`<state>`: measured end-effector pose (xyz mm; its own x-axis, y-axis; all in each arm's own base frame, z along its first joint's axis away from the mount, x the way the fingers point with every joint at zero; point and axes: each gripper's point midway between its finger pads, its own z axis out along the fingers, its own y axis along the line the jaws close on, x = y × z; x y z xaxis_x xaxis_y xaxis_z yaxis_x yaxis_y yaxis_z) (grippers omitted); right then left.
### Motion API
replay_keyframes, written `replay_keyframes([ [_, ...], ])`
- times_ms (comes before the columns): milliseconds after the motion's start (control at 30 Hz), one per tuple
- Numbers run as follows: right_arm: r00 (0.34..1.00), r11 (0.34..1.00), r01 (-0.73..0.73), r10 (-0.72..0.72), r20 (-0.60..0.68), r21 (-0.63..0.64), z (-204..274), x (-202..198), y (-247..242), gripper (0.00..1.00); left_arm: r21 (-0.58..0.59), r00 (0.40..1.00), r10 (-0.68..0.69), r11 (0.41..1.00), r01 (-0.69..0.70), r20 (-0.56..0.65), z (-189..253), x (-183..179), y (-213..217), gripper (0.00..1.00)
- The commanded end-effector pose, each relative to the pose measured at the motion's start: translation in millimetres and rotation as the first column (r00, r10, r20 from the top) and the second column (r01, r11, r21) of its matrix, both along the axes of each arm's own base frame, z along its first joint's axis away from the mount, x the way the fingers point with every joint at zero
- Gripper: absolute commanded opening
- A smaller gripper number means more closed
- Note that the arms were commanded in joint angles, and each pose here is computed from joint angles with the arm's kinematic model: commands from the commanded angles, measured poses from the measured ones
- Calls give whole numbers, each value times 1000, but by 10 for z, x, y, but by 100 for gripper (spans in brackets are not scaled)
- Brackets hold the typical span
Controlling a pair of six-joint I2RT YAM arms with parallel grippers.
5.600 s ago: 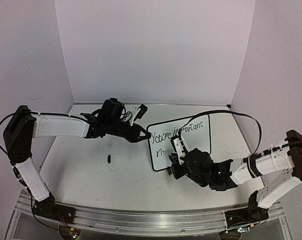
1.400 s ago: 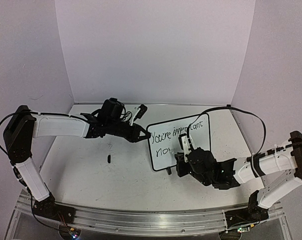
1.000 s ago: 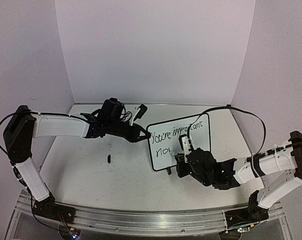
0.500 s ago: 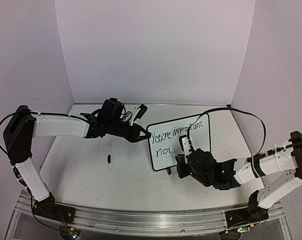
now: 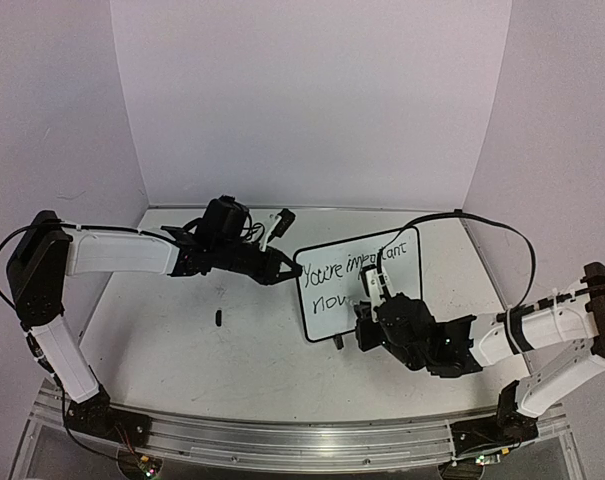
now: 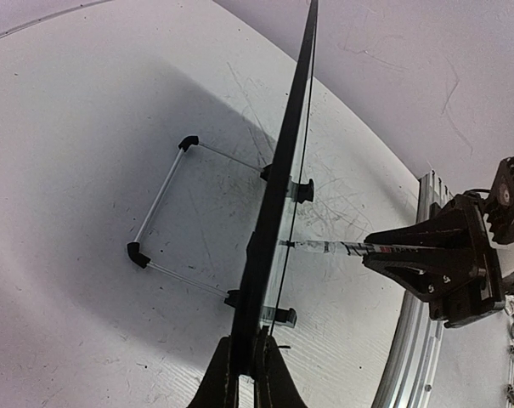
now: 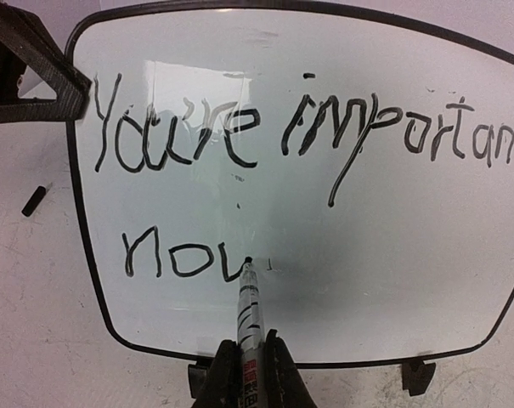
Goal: Write a sentence on the whiteboard
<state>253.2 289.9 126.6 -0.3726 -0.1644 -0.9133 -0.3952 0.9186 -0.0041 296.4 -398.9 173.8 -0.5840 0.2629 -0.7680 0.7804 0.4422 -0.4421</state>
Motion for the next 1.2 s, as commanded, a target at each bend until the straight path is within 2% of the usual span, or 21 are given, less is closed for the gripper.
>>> replay_keyframes([
  [0,996,996,45,-50,70,74,357,133,6,0,12,997,29,999,-30,70,111,132,20,0],
  [333,997,997,40,-43,59,61,293,126,3,0,13,997,29,999,-30,70,109,130,22,0],
  [733,998,998,46,-45,-43,36,-89,6,-118,0,11,997,29,999,-29,70,117,128,22,0],
  [1167,997,999,43,-41,-66,24,-179,-28,-146,0,11,997,29,999,-30,73,123,129,24,0],
])
